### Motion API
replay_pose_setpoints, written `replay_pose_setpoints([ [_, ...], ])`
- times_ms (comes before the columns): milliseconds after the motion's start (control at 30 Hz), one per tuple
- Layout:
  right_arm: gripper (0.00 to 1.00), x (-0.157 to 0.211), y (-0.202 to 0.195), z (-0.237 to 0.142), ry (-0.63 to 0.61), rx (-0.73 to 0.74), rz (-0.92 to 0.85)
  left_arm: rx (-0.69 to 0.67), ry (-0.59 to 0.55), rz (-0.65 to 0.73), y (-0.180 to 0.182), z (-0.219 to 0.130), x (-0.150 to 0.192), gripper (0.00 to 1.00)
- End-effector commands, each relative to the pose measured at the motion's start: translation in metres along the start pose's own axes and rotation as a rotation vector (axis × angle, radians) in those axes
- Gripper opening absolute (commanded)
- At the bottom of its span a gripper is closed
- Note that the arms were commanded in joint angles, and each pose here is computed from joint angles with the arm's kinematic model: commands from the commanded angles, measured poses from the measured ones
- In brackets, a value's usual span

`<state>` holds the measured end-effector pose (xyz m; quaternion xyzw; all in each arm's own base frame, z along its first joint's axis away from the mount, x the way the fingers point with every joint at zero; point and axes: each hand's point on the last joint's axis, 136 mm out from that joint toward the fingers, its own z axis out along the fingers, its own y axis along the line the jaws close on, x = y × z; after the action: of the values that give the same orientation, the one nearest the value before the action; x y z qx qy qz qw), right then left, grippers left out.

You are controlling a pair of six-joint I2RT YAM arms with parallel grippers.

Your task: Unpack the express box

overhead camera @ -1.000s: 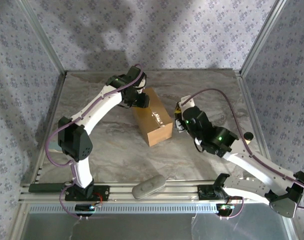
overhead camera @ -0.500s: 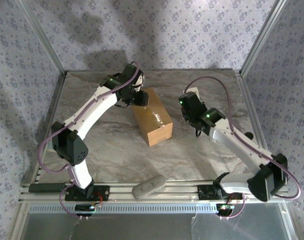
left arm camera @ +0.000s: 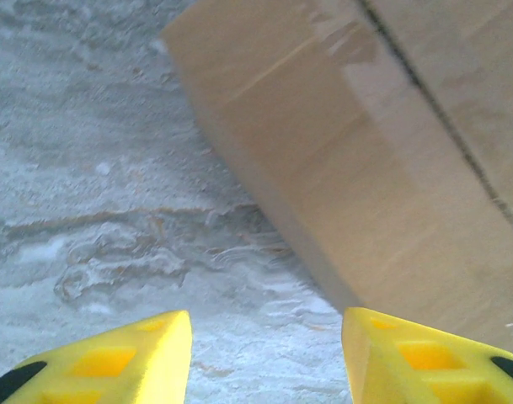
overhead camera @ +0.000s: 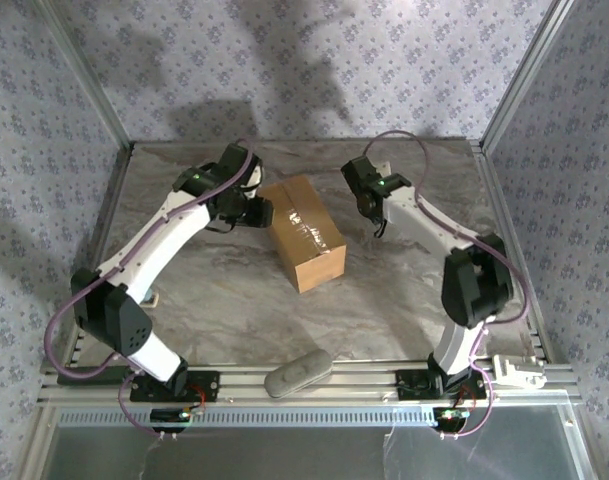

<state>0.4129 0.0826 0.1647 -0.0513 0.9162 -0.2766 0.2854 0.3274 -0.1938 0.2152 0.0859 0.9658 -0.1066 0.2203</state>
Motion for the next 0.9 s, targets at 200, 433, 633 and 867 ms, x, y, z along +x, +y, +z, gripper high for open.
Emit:
replay_pose_setpoints([
  [200, 0.0, 0.017, 0.0, 0.047, 0.189, 0.061, -0.057, 0.0, -0.024, -0.046, 0.017, -0.011, 0.007, 0.51],
  [433, 0.02, 0.022, 0.015, 0.065, 0.234, 0.017, -0.055, 0.004, -0.028, -0.055, 0.019, -0.013, 0.007, 0.51],
  [633, 0.16, 0.022, 0.026, 0.072, 0.257, -0.003, -0.076, 0.007, -0.034, -0.062, 0.019, -0.015, 0.009, 0.5],
  [867, 0.39, 0.019, 0.033, 0.068, 0.255, -0.037, -0.061, 0.011, -0.038, -0.07, 0.019, -0.016, 0.008, 0.51],
])
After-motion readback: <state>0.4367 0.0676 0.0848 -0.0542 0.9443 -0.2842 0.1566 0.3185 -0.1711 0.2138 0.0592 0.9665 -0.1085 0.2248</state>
